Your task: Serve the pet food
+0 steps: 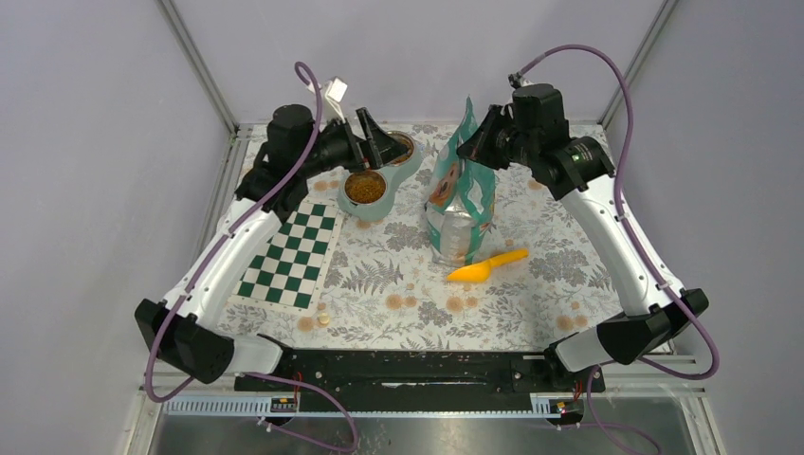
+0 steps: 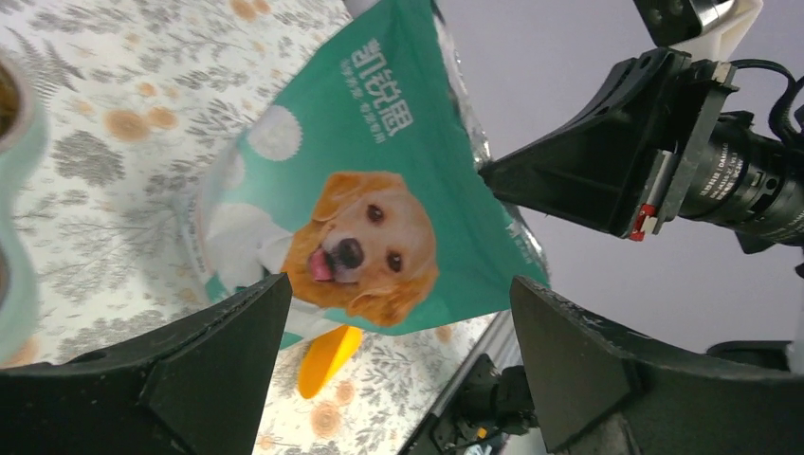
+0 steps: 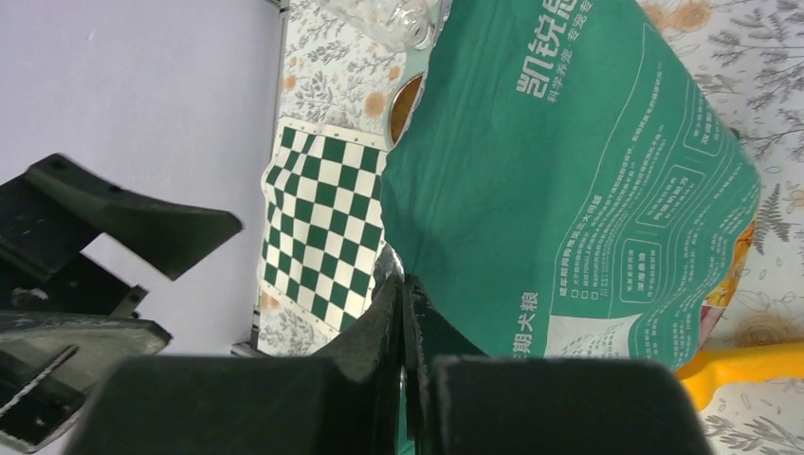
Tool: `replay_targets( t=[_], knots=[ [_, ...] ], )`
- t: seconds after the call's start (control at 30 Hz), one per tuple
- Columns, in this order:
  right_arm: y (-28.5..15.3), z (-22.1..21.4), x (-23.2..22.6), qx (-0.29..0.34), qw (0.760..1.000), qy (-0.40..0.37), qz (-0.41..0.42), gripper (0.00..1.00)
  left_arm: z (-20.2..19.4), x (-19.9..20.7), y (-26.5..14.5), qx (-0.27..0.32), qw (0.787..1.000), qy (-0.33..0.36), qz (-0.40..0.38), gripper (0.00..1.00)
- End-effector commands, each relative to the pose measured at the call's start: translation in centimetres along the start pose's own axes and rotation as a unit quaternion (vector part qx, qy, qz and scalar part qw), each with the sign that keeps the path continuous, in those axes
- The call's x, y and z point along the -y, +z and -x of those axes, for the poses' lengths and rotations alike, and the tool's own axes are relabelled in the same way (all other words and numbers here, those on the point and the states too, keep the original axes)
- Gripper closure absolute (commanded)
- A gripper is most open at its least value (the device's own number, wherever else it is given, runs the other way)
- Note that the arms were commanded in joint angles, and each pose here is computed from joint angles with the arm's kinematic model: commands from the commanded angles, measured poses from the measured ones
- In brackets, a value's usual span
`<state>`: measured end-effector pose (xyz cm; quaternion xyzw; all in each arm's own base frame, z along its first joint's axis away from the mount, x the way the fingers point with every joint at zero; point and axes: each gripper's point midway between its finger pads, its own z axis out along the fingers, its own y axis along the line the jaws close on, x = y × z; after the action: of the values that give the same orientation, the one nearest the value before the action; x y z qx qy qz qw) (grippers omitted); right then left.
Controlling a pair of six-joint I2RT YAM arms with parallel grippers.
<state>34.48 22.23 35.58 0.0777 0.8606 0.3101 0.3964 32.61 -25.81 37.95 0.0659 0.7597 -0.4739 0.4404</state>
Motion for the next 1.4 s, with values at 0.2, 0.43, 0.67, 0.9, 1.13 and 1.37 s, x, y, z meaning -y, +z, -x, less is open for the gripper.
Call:
replay_targets(
  t=[0.2, 0.43, 0.67, 0.9, 1.13, 1.37],
  knots=[
    [-7.0, 0.1, -5.3, 0.015, 0.991, 0.03, 0.13, 1.0, -0.5, 6.3, 4.6, -0.006, 0.991, -0.07, -0.117, 0.21],
    [-5.9, 0.1, -4.2, 0.008, 0.994, 0.041, 0.099, 1.0, 1.0, 7.7, 6.4, 0.013, 0.986, -0.097, -0.138, 0.25],
    [-3.7, -0.6, -3.3, 0.004, 0.989, 0.118, 0.084, 1.0, 1.7, 7.4, 6.4, 0.028, 0.986, -0.115, -0.12, 0.32],
    [-3.4, -1.7, -3.4, -0.004, 0.978, 0.177, 0.107, 1.0, -0.2, 6.7, 6.8, -0.007, 0.985, -0.129, -0.117, 0.4],
    [-3.2, -1.5, -3.3, 0.01, 0.972, 0.198, 0.122, 1.0, -1.2, 7.1, 6.6, -0.01, 0.986, -0.11, -0.127, 0.46],
    [-3.4, -0.9, -3.9, 0.023, 0.971, 0.19, 0.145, 1.0, -2.2, 5.9, 7.2, -0.024, 0.99, -0.096, -0.104, 0.49]
  ],
)
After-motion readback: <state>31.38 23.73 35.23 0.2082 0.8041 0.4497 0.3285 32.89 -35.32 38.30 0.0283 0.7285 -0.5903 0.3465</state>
